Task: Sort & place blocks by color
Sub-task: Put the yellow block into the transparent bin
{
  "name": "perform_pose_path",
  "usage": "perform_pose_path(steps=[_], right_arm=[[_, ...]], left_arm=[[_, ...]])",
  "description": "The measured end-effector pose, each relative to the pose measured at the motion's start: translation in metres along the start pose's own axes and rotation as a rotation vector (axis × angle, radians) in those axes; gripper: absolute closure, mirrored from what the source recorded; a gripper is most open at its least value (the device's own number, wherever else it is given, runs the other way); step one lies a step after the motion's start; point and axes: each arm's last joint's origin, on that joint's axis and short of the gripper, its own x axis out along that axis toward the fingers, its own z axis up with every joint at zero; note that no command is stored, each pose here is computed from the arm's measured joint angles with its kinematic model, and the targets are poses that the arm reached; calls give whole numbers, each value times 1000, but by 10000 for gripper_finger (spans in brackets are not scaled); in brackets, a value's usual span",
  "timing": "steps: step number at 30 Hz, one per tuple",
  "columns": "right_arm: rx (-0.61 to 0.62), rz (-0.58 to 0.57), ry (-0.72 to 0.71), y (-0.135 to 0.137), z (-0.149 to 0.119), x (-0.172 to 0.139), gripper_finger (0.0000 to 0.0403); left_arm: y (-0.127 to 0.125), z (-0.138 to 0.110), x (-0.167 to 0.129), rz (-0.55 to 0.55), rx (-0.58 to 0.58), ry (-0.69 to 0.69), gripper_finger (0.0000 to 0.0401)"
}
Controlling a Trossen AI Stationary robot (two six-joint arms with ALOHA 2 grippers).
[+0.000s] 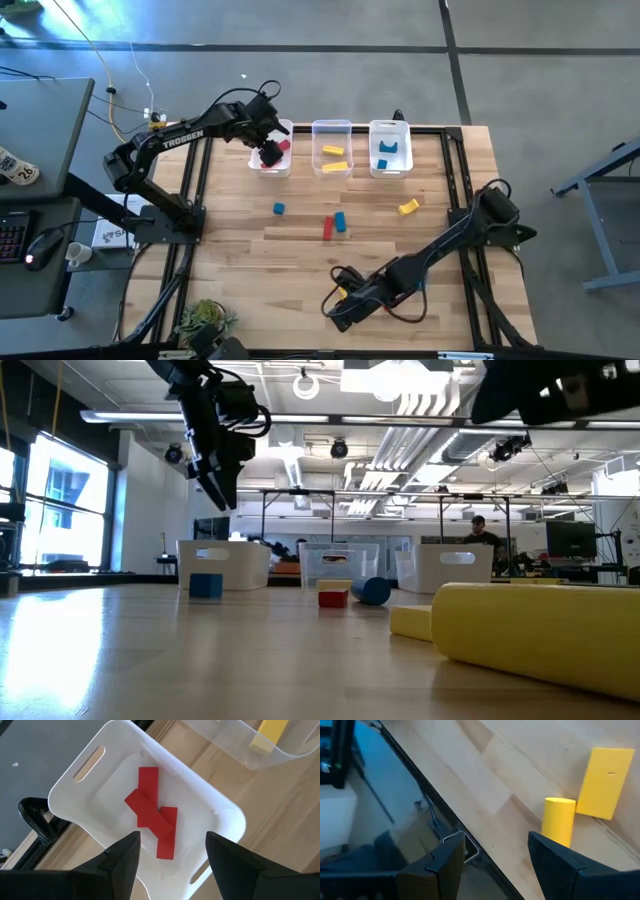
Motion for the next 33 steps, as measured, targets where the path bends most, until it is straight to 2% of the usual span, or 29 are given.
perform_pose_path(steps=[8, 15, 33], right_arm=[[-36, -230, 34, 15, 2, -2, 199], [-26, -273, 104, 14, -2, 25, 199], [-25, -403, 108, -6, -6, 63, 199]], left_arm=[[0, 0, 0, -3, 0, 0, 188], [0, 0, 0, -3, 0, -1, 188], [0, 0, 0, -4, 0, -3, 188]])
